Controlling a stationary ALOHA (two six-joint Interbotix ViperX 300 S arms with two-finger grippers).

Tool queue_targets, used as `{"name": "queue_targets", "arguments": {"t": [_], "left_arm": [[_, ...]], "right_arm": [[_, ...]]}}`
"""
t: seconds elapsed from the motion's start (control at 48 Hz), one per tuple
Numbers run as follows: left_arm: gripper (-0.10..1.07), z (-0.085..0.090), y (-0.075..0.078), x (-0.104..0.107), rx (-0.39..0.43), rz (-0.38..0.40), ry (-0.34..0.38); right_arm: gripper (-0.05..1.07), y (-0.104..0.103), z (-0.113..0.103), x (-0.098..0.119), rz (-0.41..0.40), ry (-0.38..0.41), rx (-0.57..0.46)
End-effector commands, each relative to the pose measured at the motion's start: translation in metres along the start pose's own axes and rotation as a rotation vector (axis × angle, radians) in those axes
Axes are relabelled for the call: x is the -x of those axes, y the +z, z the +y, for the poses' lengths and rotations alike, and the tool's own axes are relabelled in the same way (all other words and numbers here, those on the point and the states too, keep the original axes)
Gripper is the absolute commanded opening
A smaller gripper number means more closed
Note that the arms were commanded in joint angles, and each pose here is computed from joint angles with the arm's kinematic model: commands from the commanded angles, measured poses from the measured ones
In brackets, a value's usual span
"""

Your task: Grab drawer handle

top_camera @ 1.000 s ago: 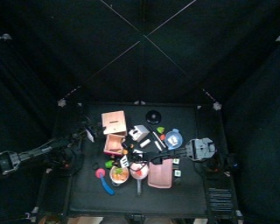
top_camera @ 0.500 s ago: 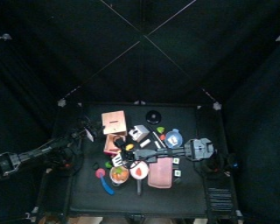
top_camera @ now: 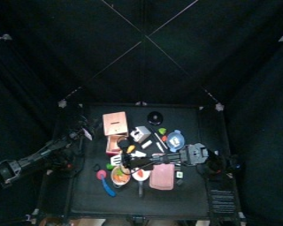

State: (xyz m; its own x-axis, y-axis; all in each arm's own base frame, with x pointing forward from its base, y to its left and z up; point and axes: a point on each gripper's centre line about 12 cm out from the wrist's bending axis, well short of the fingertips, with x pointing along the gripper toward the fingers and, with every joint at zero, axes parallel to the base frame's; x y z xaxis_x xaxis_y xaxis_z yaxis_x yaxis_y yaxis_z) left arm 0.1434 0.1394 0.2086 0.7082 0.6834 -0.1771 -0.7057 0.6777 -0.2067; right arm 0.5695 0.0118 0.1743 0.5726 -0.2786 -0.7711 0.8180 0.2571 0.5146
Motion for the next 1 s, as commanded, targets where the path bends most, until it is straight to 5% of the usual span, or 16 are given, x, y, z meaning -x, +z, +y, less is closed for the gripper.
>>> {"name": "queue_targets", "arguments": {"t": [0.0,0.458,0.979], "left_arm": [[0.87,-0.001,0.009,-0.002,-0.002,-0.023,-0.001],[0.87,0.0,0.004,-0.001,-0.002,-0.009,0.0],[0.87,0.0,0.004,-0.001,-0.002,-0.011,0.0]], "right_arm": [[0.82,0.006,0.011,0.012,0.003,0.036,-0.031],[0.82,0.003,0.01,-0.009,-0.002,0.012,-0.043],[0.81,0.022,0.006,-0.019,-0.102,-0.053,-0.075]]}}
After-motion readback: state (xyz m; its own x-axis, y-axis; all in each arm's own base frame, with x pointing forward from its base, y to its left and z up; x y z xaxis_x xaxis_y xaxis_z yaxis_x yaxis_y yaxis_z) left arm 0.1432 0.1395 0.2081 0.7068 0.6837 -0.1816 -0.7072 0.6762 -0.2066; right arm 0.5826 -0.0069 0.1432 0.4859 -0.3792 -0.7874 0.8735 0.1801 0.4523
